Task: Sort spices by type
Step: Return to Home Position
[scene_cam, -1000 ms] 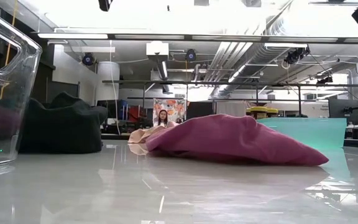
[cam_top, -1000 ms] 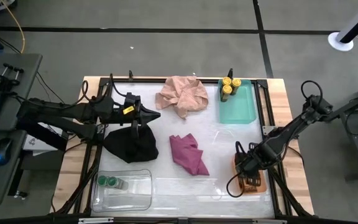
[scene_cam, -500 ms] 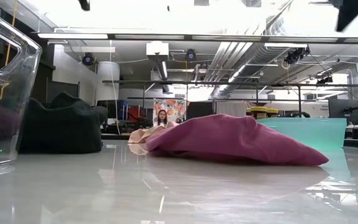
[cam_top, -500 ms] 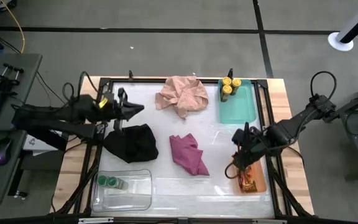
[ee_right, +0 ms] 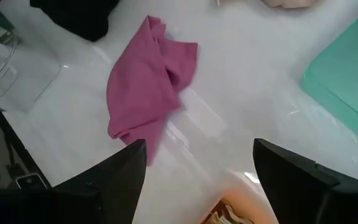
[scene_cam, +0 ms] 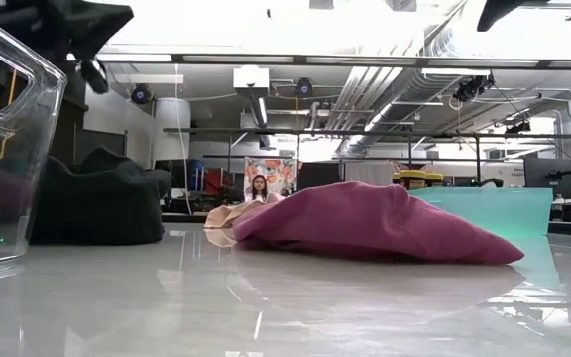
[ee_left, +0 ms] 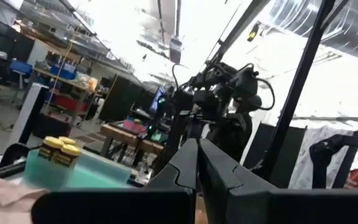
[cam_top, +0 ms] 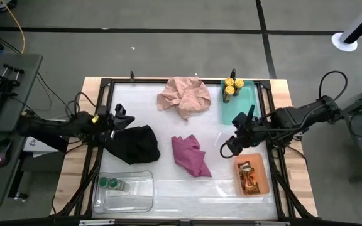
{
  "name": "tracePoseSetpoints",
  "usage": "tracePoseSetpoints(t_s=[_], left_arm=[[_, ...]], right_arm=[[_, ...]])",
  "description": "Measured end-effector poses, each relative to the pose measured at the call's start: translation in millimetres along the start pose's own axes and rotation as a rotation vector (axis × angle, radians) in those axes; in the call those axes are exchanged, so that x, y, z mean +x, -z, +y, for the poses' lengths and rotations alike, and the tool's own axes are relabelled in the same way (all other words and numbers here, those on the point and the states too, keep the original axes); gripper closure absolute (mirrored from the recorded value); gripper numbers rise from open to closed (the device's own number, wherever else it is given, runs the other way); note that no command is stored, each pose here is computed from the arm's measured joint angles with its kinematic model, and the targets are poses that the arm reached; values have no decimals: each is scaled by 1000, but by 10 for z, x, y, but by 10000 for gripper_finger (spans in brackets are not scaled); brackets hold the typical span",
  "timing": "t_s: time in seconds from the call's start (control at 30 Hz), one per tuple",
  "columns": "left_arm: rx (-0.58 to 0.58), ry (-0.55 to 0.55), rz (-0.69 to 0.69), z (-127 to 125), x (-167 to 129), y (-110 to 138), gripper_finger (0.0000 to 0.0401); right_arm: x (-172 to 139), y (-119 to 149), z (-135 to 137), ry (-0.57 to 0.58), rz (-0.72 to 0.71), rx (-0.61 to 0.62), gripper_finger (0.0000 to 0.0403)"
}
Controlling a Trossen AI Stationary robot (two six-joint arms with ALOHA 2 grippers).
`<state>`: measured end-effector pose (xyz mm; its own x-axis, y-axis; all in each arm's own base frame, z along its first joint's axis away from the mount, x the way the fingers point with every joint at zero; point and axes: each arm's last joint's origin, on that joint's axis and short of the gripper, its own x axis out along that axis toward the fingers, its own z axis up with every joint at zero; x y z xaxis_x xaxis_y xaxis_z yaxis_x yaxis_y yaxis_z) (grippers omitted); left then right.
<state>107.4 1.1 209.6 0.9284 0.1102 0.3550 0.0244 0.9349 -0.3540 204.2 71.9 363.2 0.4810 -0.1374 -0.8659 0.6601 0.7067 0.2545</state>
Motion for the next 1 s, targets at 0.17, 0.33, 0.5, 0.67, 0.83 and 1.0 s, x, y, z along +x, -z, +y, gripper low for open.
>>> tracePoseSetpoints(t_s=[0.17, 0.33, 0.5, 0.67, 0.83, 1.0], left_arm=[[-16, -26, 62, 45, -78, 92, 401], [-28, -55, 128, 70, -99, 154, 401], [-30, -68, 163, 81, -104, 188, 401], [-27, -75, 183, 89, -107, 207, 401], [-27, -76, 185, 89, -108, 209, 401], [-26, -76, 185, 89, -108, 209, 401]], right_arm=[[7, 16, -3, -5, 30, 1, 134], [-13, 90, 8, -2, 58, -69, 196], [-44, 157, 5, -21, 36, -154, 357], [262, 143, -84, -258, -143, -190, 383], [732, 2, -454, -430, -347, -293, 397], [845, -89, -937, -379, -588, -343, 401]])
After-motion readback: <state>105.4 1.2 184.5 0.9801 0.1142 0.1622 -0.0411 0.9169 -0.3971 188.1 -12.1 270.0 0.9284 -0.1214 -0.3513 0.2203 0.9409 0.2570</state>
